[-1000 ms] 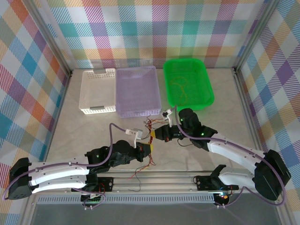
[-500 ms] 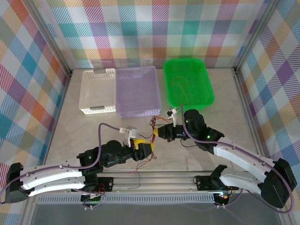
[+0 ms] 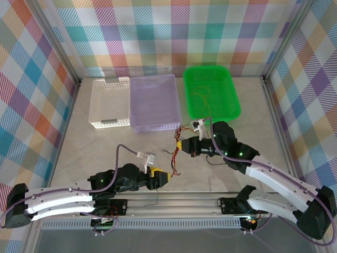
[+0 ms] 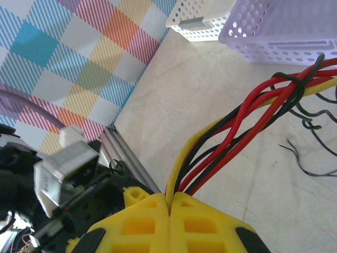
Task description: Untangle the cables
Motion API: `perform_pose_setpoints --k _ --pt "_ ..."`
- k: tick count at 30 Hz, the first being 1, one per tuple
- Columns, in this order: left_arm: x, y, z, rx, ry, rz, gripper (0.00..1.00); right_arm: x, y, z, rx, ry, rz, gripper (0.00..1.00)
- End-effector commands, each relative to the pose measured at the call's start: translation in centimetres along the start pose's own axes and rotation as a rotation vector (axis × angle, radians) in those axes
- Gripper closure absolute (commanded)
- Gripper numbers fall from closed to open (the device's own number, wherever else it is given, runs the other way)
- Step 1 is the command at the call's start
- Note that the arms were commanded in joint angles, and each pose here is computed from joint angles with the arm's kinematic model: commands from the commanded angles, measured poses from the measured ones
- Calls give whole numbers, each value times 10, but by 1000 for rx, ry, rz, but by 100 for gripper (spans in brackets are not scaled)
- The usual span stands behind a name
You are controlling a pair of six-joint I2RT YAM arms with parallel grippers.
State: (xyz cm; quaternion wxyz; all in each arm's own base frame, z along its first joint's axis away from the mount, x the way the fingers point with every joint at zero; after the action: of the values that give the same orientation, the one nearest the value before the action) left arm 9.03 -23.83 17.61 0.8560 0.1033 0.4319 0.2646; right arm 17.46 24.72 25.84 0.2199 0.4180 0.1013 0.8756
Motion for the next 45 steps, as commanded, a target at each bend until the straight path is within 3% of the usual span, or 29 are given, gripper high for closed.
perform_pose_setpoints --k 1,9,21,25,27,29,30,37,42,45 --pt "6 -1 -19 88 -16 5 38 12 12 17 -44 14 2 100" --pt "15 2 -27 141 -52 61 46 21 17 23 -40 19 26 100" --pt "17 -3 -30 168 -72 80 46 27 13 23 -25 -5 76 100" --pt "16 -4 -29 166 -82 87 59 29 13 23 -18 -9 88 100" --pt "16 -3 -27 154 -86 92 74 27 13 21 -14 -9 79 100" --pt "17 0 -23 131 -86 98 95 23 13 19 -11 -9 58 100" --pt "18 2 -20 113 -83 106 100 20 13 18 -10 -10 47 100" --pt "34 41 3 -87 -27 171 100 -30 25 14 -31 -112 -60 100" --pt "50 81 16 -269 66 144 100 -67 47 16 -78 -198 -111 100" --pt "62 97 18 -311 97 184 100 -79 55 14 -78 -215 -152 100"
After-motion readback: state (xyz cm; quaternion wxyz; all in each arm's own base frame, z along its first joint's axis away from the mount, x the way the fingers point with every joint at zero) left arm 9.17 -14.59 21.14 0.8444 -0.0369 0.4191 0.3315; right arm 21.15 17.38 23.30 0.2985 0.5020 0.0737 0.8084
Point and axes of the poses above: each hand's point on the last joint's axis, 136 mm out from that joint toward the fingers, its own y axis back along the fingers, its own x axis along the line the jaws close on, z = x × y, the point moved 4 cm from there along y, back along the fingers
